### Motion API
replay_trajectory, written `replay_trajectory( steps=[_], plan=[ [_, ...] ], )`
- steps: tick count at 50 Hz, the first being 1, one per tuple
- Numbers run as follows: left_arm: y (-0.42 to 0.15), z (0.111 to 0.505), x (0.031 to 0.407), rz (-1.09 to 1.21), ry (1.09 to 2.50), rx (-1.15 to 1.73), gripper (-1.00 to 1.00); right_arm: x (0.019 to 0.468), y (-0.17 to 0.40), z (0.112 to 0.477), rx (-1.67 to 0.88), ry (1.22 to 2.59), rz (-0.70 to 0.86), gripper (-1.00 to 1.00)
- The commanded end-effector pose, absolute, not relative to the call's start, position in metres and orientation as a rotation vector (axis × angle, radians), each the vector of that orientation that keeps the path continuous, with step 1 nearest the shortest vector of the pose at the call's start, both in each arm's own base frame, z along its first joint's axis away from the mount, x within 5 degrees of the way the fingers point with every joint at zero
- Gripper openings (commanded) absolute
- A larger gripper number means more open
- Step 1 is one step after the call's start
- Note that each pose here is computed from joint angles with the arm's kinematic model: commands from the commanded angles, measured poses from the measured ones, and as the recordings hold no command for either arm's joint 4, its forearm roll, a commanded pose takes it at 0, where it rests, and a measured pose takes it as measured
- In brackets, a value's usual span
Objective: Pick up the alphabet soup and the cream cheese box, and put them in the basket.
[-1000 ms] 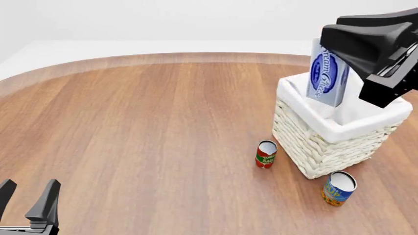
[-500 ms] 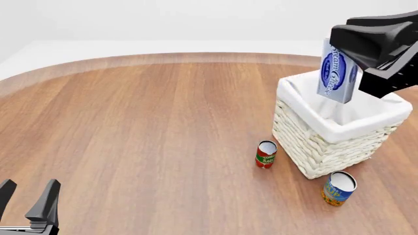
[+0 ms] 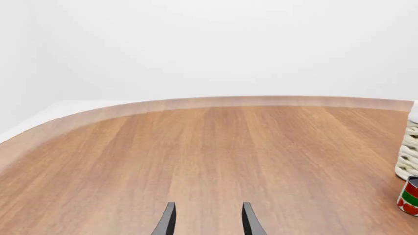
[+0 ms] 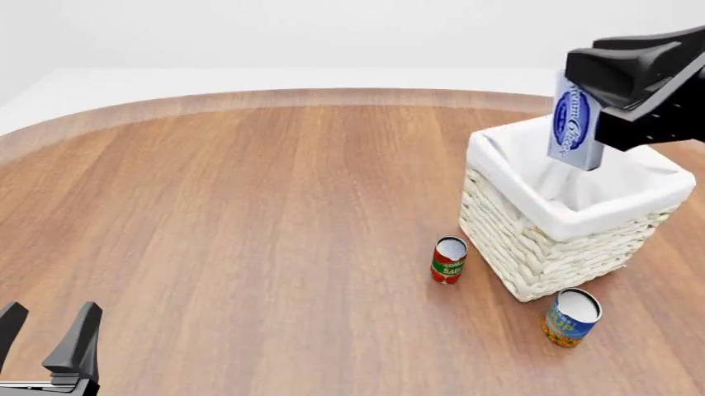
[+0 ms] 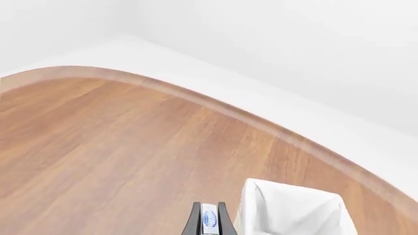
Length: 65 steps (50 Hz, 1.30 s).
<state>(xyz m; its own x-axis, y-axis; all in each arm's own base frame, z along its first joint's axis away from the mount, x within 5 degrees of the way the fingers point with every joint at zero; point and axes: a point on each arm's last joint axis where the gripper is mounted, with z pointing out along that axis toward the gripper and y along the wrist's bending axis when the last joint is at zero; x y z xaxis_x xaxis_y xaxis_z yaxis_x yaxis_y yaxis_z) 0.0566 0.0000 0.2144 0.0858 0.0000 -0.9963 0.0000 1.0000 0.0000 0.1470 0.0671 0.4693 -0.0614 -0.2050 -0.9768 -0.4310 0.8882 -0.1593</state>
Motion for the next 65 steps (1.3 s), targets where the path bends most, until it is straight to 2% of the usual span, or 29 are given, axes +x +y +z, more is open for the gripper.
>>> replay_trajectory(
  steps=[1, 19, 65],
  plan=[
    [0.0, 0.214, 0.057, 0.0, 1.485, 0.0, 1.0, 0.156, 0.059, 0.465, -0.447, 1.672, 0.147, -1.0],
    [0.0, 0.214, 0.057, 0.0, 1.485, 0.0, 1.0, 0.182, 0.05, 0.439, -0.381, 1.772, 0.081, -1.0],
    [0.0, 0.214, 0.057, 0.0, 1.485, 0.0, 1.0, 0.227, 0.025, 0.395, -0.25, 1.907, -0.028, -1.0]
  ],
)
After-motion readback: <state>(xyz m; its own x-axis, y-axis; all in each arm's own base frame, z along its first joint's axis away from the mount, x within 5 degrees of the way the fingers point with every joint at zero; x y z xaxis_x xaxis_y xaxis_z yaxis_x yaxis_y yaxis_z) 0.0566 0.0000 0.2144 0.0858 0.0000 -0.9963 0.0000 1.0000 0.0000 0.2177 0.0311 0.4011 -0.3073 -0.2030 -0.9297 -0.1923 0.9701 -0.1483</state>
